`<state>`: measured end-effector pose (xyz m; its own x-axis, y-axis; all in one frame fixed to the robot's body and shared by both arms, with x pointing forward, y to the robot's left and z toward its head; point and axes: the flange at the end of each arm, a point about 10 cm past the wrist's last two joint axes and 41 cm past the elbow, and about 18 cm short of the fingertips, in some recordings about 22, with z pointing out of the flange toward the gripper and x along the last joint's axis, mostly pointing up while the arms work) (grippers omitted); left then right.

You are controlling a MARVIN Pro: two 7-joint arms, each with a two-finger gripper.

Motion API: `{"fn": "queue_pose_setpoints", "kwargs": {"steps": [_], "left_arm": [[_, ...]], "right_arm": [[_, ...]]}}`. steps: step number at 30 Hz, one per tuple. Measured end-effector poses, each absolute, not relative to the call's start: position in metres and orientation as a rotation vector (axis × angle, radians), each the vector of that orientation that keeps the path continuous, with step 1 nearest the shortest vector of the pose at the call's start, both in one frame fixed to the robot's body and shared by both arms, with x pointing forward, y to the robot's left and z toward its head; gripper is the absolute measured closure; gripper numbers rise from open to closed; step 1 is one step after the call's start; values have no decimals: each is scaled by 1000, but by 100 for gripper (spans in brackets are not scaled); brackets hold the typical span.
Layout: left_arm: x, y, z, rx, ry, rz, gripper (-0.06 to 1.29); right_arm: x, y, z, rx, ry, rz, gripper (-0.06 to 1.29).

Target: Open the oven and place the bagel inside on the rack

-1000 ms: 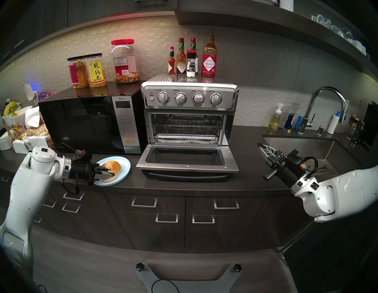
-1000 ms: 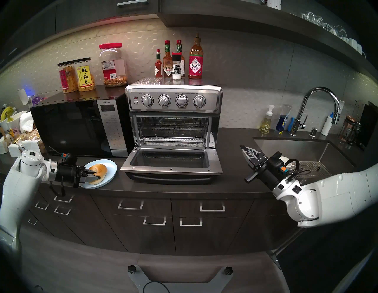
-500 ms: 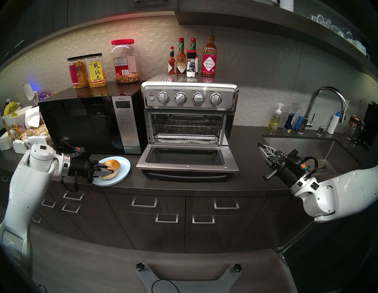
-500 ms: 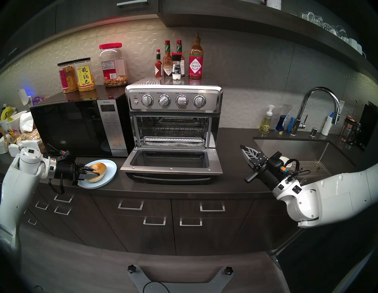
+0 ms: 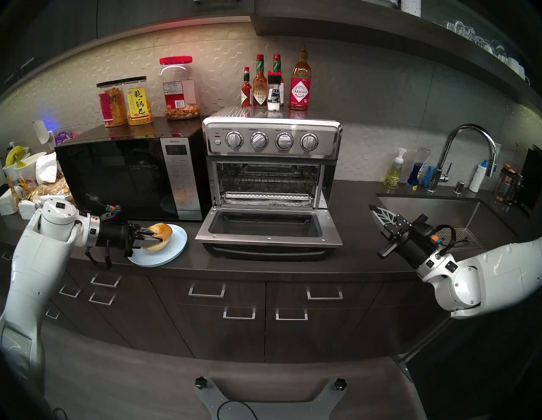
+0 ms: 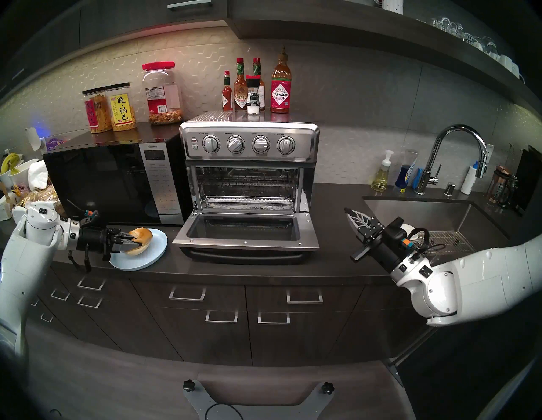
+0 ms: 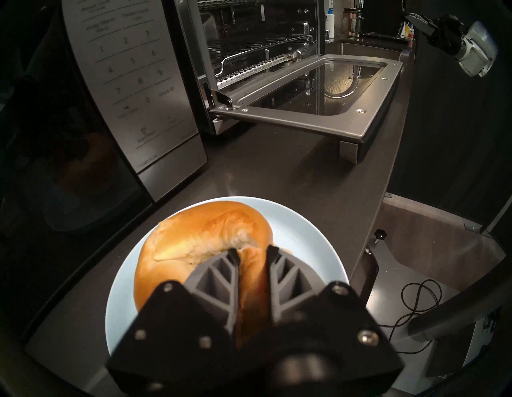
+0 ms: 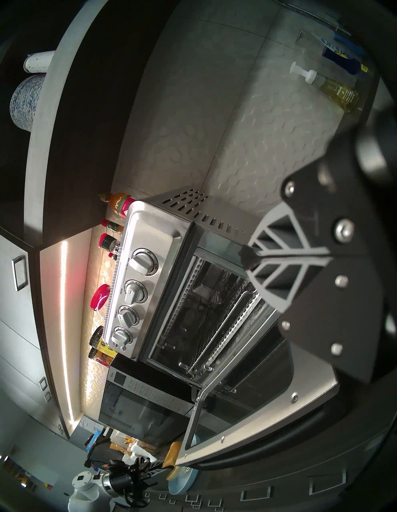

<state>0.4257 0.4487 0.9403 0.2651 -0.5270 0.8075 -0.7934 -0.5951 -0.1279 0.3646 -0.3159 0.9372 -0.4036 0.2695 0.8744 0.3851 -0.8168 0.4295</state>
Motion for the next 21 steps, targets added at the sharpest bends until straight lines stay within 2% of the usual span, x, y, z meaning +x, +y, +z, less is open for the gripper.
{"fn": "queue_pose_setpoints", "kwargs": {"steps": [21], "left_arm": [[423, 429, 998, 2184, -1358, 1345, 107]], "right_arm": [[365, -316, 937, -1673, -922, -2401, 125]]}}
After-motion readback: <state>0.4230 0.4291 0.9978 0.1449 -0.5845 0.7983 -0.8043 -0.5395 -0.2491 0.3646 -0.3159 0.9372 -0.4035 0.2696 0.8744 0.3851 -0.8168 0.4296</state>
